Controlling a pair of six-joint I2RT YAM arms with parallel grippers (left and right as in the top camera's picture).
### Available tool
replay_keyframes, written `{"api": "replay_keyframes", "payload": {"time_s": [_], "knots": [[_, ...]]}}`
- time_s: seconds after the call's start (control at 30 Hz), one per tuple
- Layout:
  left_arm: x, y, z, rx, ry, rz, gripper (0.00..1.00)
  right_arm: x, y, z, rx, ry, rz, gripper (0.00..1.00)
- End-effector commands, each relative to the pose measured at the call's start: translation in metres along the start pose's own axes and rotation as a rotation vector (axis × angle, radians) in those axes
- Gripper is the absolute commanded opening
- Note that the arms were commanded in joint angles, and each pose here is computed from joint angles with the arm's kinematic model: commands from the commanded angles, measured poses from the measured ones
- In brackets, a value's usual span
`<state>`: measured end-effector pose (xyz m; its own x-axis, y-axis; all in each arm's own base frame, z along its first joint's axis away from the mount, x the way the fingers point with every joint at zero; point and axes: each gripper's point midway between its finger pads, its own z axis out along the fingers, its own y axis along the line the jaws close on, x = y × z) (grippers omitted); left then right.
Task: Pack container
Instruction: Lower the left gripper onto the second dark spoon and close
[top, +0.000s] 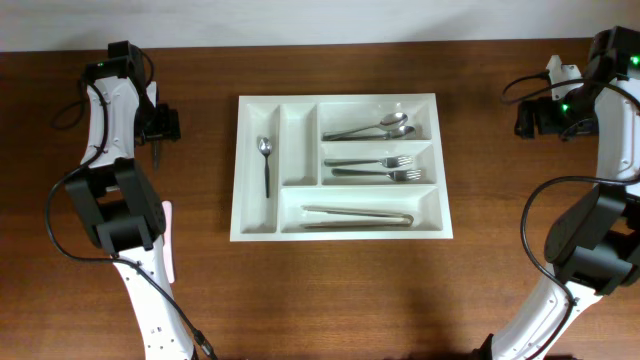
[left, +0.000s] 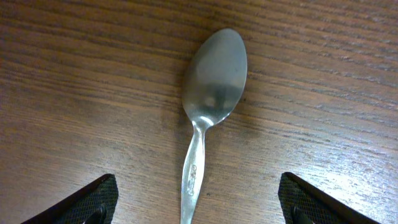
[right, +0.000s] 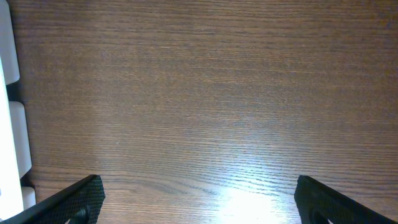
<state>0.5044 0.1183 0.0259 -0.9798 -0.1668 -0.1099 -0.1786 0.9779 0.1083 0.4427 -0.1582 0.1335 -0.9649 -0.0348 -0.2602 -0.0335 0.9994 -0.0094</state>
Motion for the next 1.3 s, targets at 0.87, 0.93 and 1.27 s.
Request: {"api": "replay_keyframes", "payload": {"time_s": [0.87, 0.93, 1.27], "knots": [[0.011, -0.009, 0.028, 0.041, 0.051, 0.018, 0.84, 0.001, 0.001, 0.004, -0.011, 0.004, -0.007, 0.99], [0.012, -0.009, 0.032, 0.042, 0.059, 0.019, 0.84, 0.001, 0.001, 0.004, -0.011, 0.004, -0.007, 0.99], [0.018, -0.012, 0.048, 0.046, 0.091, 0.022, 0.83, 0.001, 0.001, 0.004, -0.011, 0.004, -0.007, 0.99]]}}
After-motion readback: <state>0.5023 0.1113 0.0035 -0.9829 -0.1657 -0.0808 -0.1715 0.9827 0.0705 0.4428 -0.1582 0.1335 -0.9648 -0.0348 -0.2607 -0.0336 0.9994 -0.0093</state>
